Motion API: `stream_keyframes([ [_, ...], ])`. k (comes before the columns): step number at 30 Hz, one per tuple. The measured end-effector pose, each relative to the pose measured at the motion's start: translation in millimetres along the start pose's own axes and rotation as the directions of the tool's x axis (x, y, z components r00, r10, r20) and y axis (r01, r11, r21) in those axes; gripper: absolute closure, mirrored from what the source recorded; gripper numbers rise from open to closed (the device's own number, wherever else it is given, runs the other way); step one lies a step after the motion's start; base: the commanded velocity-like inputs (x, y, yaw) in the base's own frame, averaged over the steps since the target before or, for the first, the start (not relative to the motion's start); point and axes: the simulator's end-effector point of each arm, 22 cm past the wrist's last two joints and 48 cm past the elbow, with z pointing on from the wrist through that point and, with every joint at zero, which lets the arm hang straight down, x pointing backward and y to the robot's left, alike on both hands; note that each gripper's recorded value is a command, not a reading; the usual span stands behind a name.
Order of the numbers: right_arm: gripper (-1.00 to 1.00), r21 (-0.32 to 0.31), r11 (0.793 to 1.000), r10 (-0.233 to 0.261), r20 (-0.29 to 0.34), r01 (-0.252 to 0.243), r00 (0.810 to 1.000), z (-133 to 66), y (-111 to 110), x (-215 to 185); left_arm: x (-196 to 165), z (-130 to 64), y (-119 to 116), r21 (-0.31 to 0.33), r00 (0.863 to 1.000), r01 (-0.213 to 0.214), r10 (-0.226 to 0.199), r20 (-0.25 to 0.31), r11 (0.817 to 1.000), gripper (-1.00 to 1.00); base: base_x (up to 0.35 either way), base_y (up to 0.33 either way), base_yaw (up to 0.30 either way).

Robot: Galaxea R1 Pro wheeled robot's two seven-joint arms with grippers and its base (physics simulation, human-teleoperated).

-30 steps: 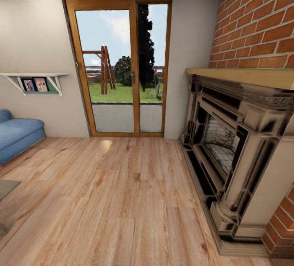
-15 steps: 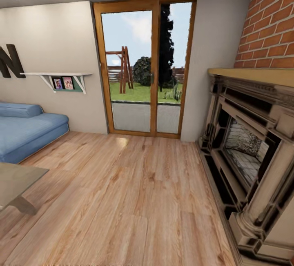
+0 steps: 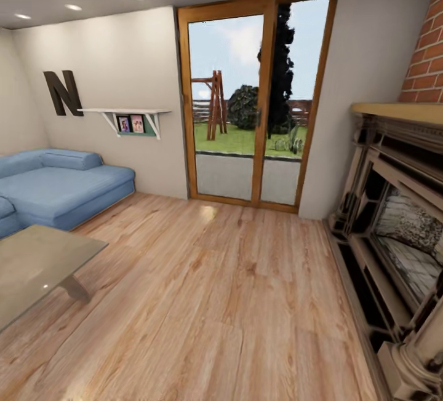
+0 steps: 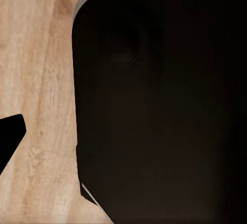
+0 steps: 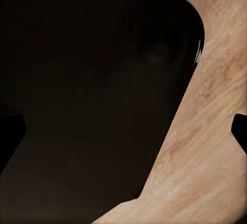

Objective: Turn on the radio receiver that's on the table in the living room.

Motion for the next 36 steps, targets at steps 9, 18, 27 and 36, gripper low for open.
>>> stream_keyframes([
  [9, -1.0, 0.0, 1.0, 0.0, 0.0, 0.0, 1.0, 0.0, 0.2, -0.1, 0.0, 0.0, 0.0, 0.0, 1.0, 0.0, 0.0, 0.0, 1.0, -1.0, 0.0, 0.0, 0.292],
  [18, -1.0, 0.0, 1.0, 0.0, 0.0, 0.0, 1.0, 0.0, -0.2, 0.1, -0.1, 0.0, 0.0, 0.0, 1.0, 0.0, 0.0, 0.0, 1.0, -1.0, 0.0, 0.0, 0.292],
  [27, -1.0, 0.0, 1.0, 0.0, 0.0, 0.0, 1.0, 0.0, -0.3, 0.1, 0.0, 0.0, 0.0, 0.0, 1.0, 0.0, 0.0, 0.0, 1.0, -1.0, 0.0, 0.0, 0.292],
  [36, -1.0, 0.001, 1.0, 0.0, 0.0, 0.0, 1.0, 0.0, -0.8, 0.3, -0.1, 0.0, 0.0, 0.0, 1.0, 0.0, 0.0, 0.0, 1.0, -1.0, 0.0, 0.0, 0.292],
])
